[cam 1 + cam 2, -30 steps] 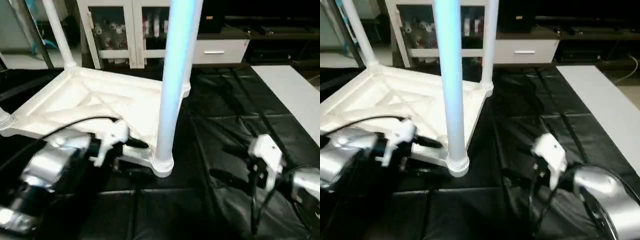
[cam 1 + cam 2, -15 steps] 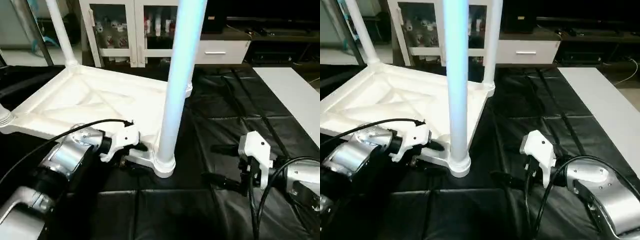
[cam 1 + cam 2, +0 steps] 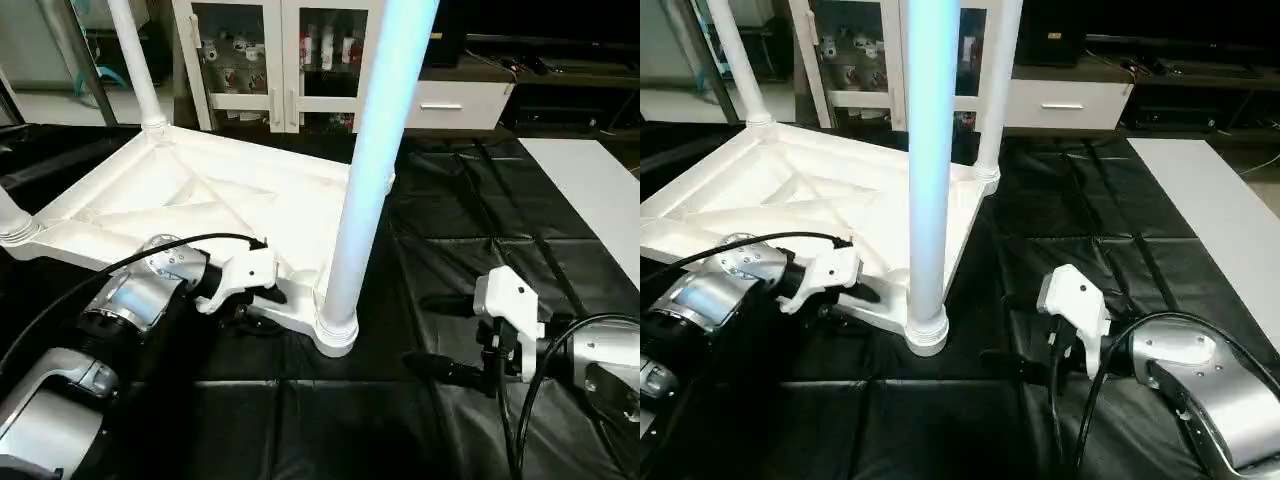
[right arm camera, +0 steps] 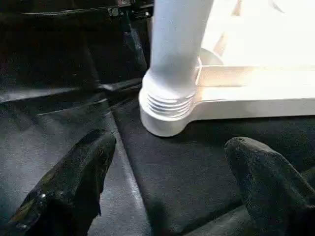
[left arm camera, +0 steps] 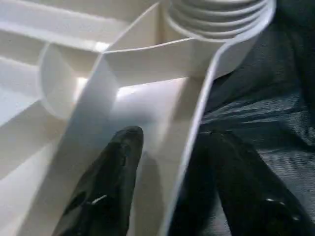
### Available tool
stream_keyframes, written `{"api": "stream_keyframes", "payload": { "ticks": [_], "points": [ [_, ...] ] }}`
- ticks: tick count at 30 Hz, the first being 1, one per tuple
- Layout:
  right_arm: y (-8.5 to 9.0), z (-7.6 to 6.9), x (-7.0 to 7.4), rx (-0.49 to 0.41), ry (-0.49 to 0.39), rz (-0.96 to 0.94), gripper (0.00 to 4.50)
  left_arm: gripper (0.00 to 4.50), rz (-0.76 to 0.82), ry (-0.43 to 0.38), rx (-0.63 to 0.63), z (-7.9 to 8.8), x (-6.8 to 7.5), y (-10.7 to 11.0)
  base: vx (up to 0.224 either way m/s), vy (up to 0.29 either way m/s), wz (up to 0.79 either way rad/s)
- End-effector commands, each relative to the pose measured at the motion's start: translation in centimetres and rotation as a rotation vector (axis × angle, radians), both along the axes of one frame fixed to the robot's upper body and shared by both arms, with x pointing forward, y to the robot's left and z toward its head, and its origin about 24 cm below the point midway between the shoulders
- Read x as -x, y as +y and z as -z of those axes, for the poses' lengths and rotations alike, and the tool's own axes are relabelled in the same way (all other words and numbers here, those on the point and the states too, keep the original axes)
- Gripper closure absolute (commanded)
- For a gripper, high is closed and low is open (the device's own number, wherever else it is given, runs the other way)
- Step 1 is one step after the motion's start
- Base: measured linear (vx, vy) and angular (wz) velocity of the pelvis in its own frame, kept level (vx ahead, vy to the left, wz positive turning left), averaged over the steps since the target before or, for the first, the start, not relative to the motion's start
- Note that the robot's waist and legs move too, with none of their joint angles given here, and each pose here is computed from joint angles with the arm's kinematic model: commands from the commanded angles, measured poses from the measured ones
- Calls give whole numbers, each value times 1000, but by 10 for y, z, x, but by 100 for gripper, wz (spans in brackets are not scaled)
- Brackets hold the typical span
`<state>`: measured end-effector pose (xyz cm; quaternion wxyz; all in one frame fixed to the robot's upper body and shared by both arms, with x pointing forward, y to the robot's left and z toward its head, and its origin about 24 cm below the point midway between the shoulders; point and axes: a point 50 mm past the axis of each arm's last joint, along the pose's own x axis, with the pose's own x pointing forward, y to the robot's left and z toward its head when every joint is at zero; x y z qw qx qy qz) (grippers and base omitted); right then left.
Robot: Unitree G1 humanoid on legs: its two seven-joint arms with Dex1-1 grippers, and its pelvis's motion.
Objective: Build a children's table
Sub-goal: Rotate table base, then rotate leg to tighten
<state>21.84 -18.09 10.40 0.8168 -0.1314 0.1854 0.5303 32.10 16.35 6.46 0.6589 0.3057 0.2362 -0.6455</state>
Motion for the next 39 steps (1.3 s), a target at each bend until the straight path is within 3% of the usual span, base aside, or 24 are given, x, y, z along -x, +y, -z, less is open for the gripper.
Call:
{"api": "stream_keyframes", "payload": {
  "ticks": [1, 2, 6, 18, 24, 30, 35, 39],
  "points": [
    [2, -3, 1, 10, -5, -25, 46, 234, 36, -11, -7, -4, -2, -4, 0, 0, 0],
    [4, -3, 2, 8, -5, -25, 46, 262, 44, -6, -6, -3, -2, -5, 0, 0, 0],
    [5, -3, 3, 1, 0, -32, 46, 274, 46, -11, -1, -1, -2, -9, 0, 0, 0],
    [7, -2, 3, -1, 13, -51, 46, 392, 4, 14, 6, 8, 1, -8, 0, 0, 0],
    [10, -3, 1, -28, 9, -51, 46, 417, -57, 29, -32, 14, 2, 1, 0, 0, 0],
    [11, -1, -4, -44, -23, 11, 46, 434, -244, 21, 21, 24, 7, 8, 0, 0, 0],
    [10, 4, -13, -45, -65, 140, 46, 437, -447, -5, 78, 28, 19, 10, 0, 0, 0],
    [6, 10, -21, -28, -77, 246, 46, 438, -474, -45, 135, 28, 33, -3, 0, 0, 0]
  ]
}}
